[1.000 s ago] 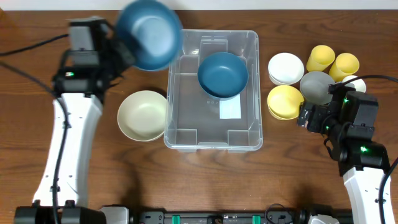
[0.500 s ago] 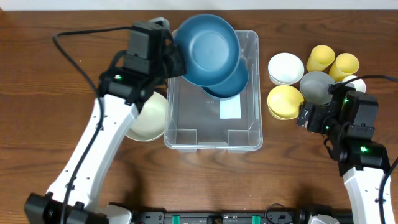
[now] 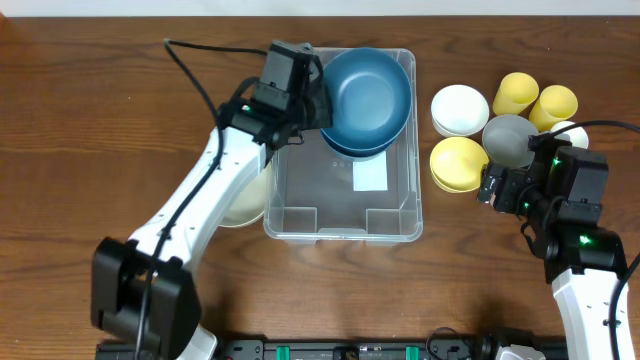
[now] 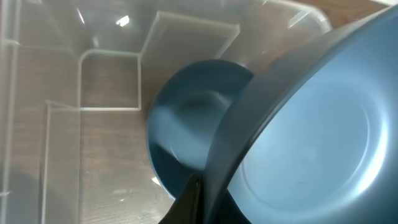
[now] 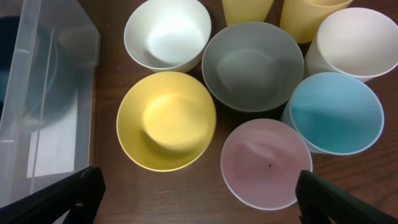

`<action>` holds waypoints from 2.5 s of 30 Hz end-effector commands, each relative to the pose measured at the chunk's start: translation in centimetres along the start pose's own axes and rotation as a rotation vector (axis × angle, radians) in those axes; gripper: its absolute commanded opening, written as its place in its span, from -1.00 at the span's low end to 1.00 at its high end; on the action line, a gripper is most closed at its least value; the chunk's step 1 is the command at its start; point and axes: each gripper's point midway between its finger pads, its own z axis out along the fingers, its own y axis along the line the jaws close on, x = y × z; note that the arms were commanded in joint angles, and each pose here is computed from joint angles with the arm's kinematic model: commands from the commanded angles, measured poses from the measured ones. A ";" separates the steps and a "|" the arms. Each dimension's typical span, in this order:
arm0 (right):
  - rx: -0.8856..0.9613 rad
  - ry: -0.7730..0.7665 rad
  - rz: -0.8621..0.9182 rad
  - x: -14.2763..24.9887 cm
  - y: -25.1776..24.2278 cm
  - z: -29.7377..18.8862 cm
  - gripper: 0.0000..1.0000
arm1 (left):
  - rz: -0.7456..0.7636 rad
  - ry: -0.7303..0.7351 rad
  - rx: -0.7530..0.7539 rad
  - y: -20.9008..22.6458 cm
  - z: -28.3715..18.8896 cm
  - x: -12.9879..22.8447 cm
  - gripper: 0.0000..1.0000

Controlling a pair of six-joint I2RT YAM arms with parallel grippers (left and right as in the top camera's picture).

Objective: Pack container
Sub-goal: 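Lower the blue bowl onto the first bowl inside the container, then move the left gripper back to the cream bowl's rim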

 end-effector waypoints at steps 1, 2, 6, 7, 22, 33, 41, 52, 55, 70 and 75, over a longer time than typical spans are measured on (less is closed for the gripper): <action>-0.007 -0.015 -0.005 -0.6 0.1 -0.3 0.99 | 0.006 0.005 -0.001 0.0 0.8 0.0 -0.88; -0.007 -0.015 -0.005 -0.6 0.1 -0.3 0.98 | 0.005 0.012 -0.008 0.2 1.2 0.1 -0.88; -0.007 -0.016 -0.005 -0.6 0.1 -0.4 0.99 | 0.002 0.021 -0.042 1.1 2.6 0.4 -0.88; -0.007 -0.015 -0.005 -0.6 0.1 -0.3 0.98 | 0.002 0.021 -0.043 1.2 2.8 0.4 -0.88; -0.007 -0.015 -0.005 -0.6 0.1 -0.3 0.98 | 0.002 0.021 -0.043 1.2 3.1 0.5 -0.66; -0.007 -0.015 -0.005 -0.6 0.1 -0.3 0.99 | 0.006 -0.005 -0.028 0.7 2.1 -0.2 -0.53; -0.007 -0.015 -0.005 -0.6 0.1 -0.3 0.98 | 0.017 -0.129 0.002 -1.0 -4.1 -2.8 -0.53; -0.007 -0.016 -0.005 -0.6 0.1 -0.3 0.98 | -0.062 -0.277 -0.565 11.2 -18.0 -2.6 -0.43; -0.007 -0.015 -0.005 -0.6 0.1 -0.3 0.98 | -0.133 -0.220 -0.640 14.1 -19.9 -0.8 -0.42; -0.007 -0.015 -0.005 -0.6 0.1 -0.3 0.99 | -0.360 0.077 -0.685 21.6 -16.5 7.5 -0.10; -0.007 -0.015 -0.005 -0.6 0.1 -0.3 0.98 | -0.408 0.135 -0.615 22.8 -14.2 9.9 -0.10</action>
